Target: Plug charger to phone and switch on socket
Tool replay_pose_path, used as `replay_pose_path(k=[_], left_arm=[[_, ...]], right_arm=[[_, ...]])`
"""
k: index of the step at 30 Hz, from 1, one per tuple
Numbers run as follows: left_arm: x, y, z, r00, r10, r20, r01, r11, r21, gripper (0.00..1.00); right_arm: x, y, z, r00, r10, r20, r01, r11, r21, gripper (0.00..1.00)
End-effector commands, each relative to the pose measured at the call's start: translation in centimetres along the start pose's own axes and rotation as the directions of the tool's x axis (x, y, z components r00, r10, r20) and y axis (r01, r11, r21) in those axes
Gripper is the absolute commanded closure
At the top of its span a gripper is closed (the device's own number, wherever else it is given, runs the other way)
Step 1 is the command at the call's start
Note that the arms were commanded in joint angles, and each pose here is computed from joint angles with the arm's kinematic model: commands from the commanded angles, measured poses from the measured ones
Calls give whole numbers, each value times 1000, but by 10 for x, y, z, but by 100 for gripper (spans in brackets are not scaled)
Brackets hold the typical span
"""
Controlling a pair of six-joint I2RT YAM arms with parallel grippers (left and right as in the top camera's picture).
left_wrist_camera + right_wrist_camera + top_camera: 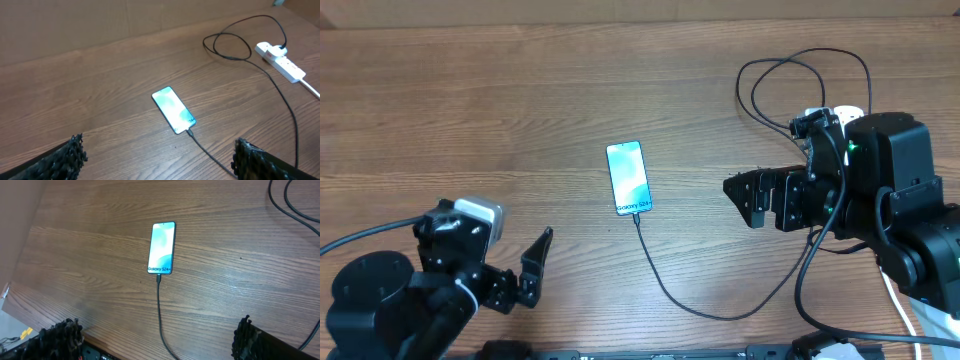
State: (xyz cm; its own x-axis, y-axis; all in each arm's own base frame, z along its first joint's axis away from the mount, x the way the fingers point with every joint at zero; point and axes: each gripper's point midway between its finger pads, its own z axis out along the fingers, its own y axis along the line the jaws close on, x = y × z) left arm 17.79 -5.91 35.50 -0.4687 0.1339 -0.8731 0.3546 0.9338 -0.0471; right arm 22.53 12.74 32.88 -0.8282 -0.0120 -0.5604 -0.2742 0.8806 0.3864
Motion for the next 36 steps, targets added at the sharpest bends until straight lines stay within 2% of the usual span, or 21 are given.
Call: replay_pose_path(k=[1, 7, 15, 20, 25, 36], left_arm=[[7, 6, 7, 999, 43, 2, -43, 999, -24, 0], [32, 13, 26, 993, 71, 94, -65, 996, -62, 0], [68, 35, 55, 956, -114, 270, 151, 981, -120, 0], [79, 43, 71, 903, -177, 392, 233, 967, -100, 1], [84, 58, 76, 806, -251, 536, 346, 935, -81, 0], [98, 84, 94, 711, -309, 632, 447, 892, -67, 0]], right_arm=[[-4, 3, -3, 1000, -14, 16, 14, 1000, -6, 0], [-4, 3, -3, 1000, -14, 16, 14, 1000, -6, 0], [-4, 3, -3, 1000, -14, 16, 14, 1000, -6, 0], [-4, 3, -3, 1000, -14, 16, 14, 1000, -6, 0], [-4, 3, -3, 1000, -14, 16, 14, 1000, -6, 0], [-4, 3, -3, 1000, -14, 16, 14, 1000, -6, 0]])
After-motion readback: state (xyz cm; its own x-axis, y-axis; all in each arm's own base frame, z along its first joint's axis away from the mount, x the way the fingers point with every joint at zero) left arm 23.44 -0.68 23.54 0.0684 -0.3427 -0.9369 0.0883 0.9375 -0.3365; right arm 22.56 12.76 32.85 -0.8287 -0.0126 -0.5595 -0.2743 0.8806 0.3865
